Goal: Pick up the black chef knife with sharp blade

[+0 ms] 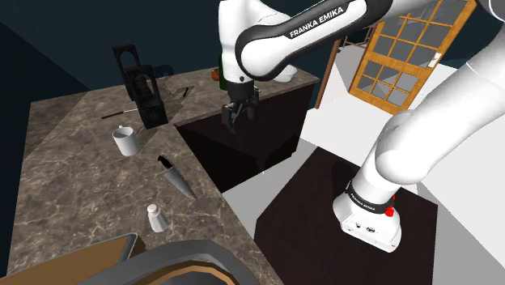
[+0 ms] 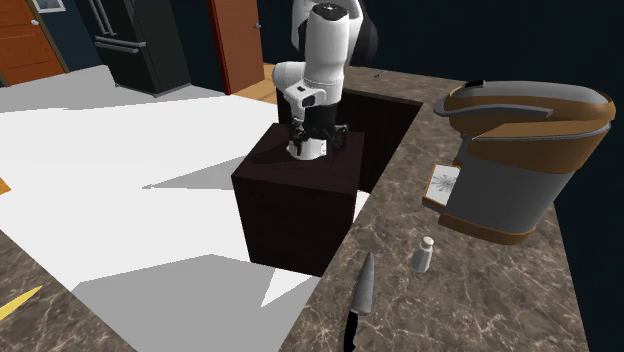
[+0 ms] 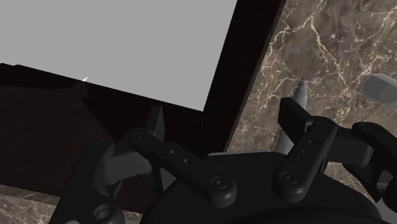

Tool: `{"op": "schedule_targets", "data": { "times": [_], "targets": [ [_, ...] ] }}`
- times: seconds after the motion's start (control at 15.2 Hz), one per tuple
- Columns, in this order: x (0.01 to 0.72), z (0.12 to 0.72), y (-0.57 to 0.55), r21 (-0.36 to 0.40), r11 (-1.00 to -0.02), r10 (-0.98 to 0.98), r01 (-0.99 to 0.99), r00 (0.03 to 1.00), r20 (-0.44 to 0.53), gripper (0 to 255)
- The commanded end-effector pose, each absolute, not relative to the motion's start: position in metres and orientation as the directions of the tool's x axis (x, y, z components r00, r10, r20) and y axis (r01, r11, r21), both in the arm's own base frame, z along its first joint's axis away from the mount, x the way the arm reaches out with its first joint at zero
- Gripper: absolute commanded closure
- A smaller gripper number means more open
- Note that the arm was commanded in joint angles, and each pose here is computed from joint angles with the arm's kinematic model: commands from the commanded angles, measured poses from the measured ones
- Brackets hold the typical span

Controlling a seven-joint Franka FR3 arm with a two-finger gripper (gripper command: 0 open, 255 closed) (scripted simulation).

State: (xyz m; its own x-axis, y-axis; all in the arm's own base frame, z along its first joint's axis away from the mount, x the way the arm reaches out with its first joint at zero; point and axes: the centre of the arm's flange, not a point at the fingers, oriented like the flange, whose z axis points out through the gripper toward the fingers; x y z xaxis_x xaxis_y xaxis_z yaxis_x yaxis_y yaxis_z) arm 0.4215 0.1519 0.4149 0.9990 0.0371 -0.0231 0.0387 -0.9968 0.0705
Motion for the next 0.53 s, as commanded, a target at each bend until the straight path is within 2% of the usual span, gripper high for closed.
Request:
{"op": "schedule_targets", "data": {
  "times": [0.0, 0.46],
  "targets": [
    [0.434, 0.397, 0.168, 0.065, -0.997, 0.026, 0.027, 0.999, -0.019, 0],
    [0.483, 0.335, 0.213, 0.053, -0.999, -0.011, -0.011, 1.000, -0.008, 0]
  ]
}}
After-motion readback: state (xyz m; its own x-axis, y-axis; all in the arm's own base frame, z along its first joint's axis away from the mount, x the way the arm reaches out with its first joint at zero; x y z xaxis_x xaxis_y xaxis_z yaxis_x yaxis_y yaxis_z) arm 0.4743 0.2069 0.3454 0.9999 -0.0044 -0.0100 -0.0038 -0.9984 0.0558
